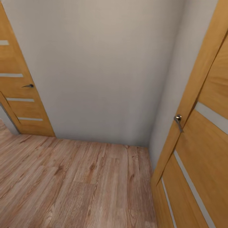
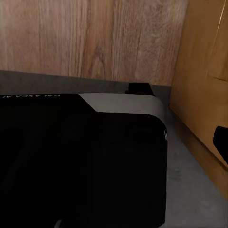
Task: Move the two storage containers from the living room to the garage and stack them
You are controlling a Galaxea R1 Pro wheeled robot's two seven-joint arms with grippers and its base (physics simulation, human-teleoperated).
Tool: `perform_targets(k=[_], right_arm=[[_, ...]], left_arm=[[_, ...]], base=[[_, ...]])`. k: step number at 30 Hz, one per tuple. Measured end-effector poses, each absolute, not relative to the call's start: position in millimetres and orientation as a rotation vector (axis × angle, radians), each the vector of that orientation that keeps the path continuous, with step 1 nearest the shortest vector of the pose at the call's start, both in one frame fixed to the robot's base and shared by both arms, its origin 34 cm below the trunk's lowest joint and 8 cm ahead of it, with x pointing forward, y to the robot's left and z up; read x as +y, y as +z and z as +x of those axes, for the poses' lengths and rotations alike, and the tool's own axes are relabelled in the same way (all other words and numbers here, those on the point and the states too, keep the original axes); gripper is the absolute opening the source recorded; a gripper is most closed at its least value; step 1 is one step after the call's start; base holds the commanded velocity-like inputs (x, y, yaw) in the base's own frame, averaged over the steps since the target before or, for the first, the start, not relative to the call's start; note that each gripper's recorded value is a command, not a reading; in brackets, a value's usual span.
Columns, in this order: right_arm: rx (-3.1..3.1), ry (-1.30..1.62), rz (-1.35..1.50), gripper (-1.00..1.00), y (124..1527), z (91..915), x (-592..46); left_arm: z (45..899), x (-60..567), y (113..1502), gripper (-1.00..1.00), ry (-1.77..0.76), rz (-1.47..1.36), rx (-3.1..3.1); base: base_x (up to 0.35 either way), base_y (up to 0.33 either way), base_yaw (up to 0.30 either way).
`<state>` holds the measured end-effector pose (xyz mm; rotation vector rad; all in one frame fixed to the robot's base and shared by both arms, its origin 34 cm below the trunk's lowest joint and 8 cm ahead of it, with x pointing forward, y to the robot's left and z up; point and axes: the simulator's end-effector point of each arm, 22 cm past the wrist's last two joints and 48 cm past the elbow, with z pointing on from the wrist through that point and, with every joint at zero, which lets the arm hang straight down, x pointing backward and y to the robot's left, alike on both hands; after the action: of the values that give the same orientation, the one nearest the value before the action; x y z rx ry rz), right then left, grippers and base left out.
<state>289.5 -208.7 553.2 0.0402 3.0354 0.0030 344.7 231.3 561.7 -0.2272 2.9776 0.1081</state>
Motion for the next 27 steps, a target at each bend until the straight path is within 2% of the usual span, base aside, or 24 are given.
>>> perform_targets(k=[6,11,27], right_arm=[[3.035,0.003,0.039,1.0,553.2,289.6,-208.9],[3.035,0.003,0.039,1.0,553.2,289.5,-208.9],[3.035,0.003,0.041,1.0,553.3,289.1,-209.0]], left_arm=[[344.7,231.6,561.7,1.0,0.11,-0.226,2.978],[344.7,231.6,561.7,1.0,0.11,-0.225,2.977],[344.7,231.3,561.9,1.0,0.108,-0.225,2.977]], base=[[0.002,-0.001,0.218],[0.05,0.0,0.068],[0.305,0.0,0.002]])
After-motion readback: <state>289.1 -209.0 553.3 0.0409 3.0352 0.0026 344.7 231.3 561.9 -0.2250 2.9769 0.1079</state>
